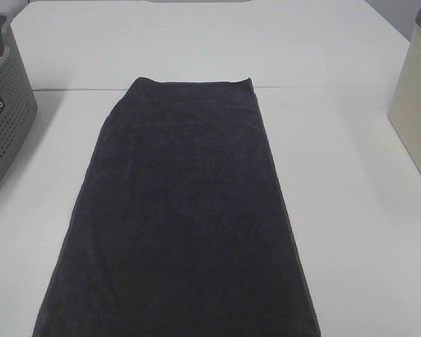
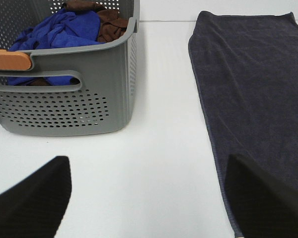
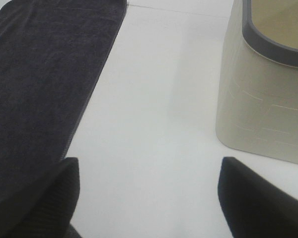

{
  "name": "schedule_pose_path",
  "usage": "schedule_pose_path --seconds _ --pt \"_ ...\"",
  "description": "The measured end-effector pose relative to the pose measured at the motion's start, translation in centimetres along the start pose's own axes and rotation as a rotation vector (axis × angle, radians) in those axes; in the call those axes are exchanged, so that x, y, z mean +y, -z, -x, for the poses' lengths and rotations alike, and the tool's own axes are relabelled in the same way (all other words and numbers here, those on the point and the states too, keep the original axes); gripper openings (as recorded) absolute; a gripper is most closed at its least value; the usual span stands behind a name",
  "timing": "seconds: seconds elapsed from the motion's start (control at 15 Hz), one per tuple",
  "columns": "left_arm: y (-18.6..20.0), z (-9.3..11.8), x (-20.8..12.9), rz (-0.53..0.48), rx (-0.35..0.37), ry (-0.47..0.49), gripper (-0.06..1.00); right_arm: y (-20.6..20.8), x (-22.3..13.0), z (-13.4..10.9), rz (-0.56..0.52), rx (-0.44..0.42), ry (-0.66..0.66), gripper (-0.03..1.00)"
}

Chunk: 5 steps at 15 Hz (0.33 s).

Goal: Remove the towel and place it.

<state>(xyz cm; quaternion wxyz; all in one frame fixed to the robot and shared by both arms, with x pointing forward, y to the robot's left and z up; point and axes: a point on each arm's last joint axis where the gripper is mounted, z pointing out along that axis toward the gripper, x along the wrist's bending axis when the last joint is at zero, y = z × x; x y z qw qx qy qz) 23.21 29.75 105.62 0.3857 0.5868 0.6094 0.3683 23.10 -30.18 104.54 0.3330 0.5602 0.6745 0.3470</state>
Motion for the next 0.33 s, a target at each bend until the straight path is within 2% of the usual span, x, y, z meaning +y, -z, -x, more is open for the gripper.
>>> schedule_pose_path --seconds 0.33 --pt "0.0 0.0 0.0 0.0 0.0 0.0 0.79 0.0 0.0 0.0 0.0 0.0 0.0 0.75"
